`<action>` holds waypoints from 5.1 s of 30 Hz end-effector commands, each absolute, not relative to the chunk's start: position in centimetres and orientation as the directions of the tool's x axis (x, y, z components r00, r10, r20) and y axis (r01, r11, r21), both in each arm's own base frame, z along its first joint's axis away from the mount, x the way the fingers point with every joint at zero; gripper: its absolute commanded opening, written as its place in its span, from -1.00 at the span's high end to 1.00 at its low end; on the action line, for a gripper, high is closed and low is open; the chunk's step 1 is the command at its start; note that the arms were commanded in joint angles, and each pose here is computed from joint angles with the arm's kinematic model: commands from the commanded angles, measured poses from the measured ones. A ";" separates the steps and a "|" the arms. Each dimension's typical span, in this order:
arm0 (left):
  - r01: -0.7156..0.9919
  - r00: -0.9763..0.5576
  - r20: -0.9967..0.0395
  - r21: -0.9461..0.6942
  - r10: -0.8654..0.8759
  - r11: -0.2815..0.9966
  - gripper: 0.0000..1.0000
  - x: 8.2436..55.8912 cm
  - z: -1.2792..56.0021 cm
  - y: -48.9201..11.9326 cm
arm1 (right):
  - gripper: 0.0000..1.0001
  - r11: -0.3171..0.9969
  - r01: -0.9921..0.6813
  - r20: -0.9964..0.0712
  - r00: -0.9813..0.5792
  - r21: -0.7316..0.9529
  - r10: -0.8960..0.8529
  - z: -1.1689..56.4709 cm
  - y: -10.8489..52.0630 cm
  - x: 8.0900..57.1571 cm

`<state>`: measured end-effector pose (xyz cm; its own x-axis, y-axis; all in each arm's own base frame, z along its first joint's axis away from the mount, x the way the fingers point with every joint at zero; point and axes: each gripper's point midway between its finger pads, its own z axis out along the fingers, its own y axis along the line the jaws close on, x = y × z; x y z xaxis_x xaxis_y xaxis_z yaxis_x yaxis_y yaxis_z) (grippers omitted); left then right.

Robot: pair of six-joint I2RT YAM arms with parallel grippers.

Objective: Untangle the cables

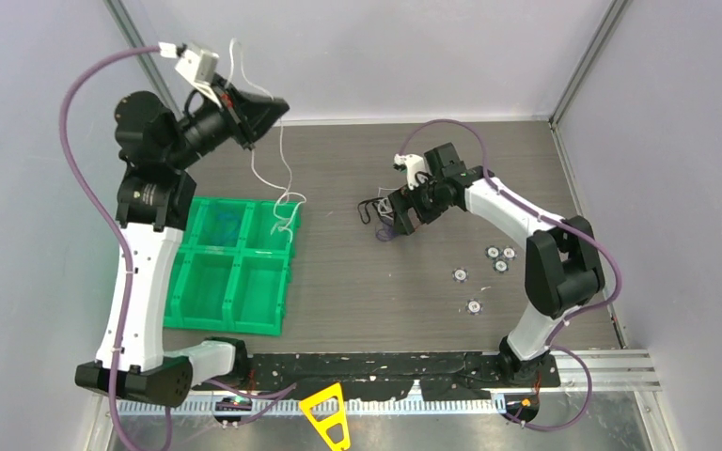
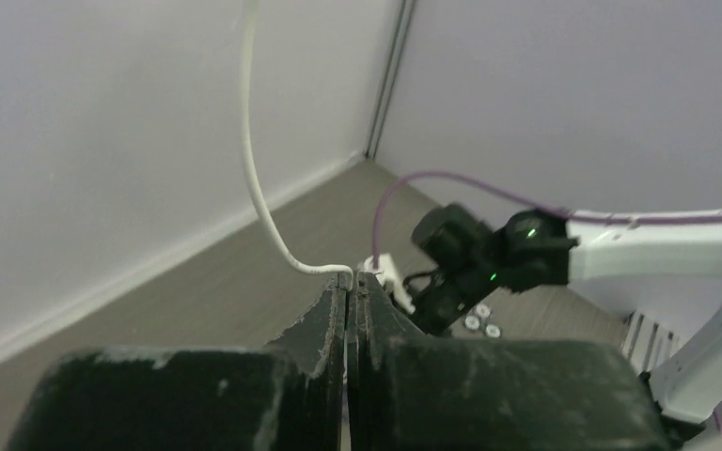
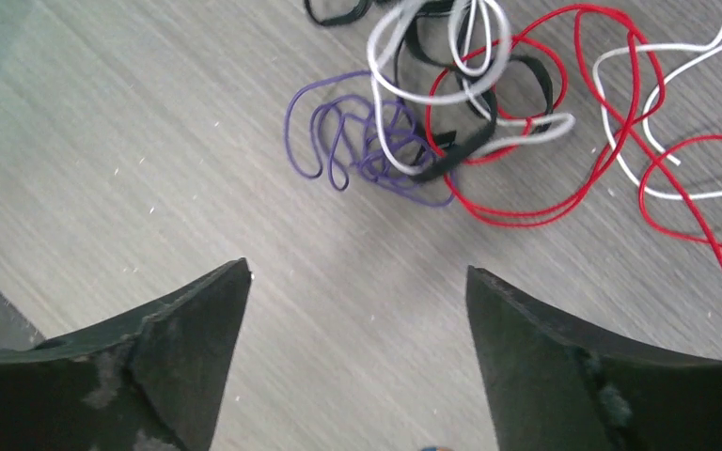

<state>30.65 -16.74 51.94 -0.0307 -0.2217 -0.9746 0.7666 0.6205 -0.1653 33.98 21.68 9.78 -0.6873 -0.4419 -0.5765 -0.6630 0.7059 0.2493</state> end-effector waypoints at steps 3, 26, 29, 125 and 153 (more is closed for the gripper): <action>0.706 -0.059 -0.996 -0.089 -0.067 0.703 1.00 30.8 44.9 -14.6 | -0.91 0.667 -0.721 -0.626 -0.612 0.190 -0.483 14.3 20.8 32.7; 0.634 -0.294 -0.956 -0.185 0.013 0.751 1.00 32.8 29.7 -10.4 | -0.90 0.675 -0.709 -0.609 -0.633 0.206 -0.478 14.2 19.7 32.0; 0.605 -0.276 -0.961 -0.167 0.009 0.778 1.00 35.1 31.8 -9.6 | -0.91 0.678 -0.705 -0.601 -0.640 0.211 -0.479 13.9 19.7 32.0; 0.534 -0.535 -0.770 0.010 0.347 0.846 -0.36 39.1 21.0 -3.8 | -0.91 0.680 -0.671 -0.516 -0.711 0.296 -0.477 11.0 18.6 30.9; 0.317 -0.861 -0.476 -0.225 0.180 0.922 -0.22 49.5 8.5 -3.9 | -0.91 0.697 -0.641 -0.474 -0.746 0.322 -0.467 9.6 18.2 31.3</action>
<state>49.85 -3.26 8.53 -0.8417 0.2032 -0.5002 0.3341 0.9238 -0.1870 30.38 18.13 8.69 -0.7540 -0.4791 -0.4494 -0.6377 0.6980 0.3257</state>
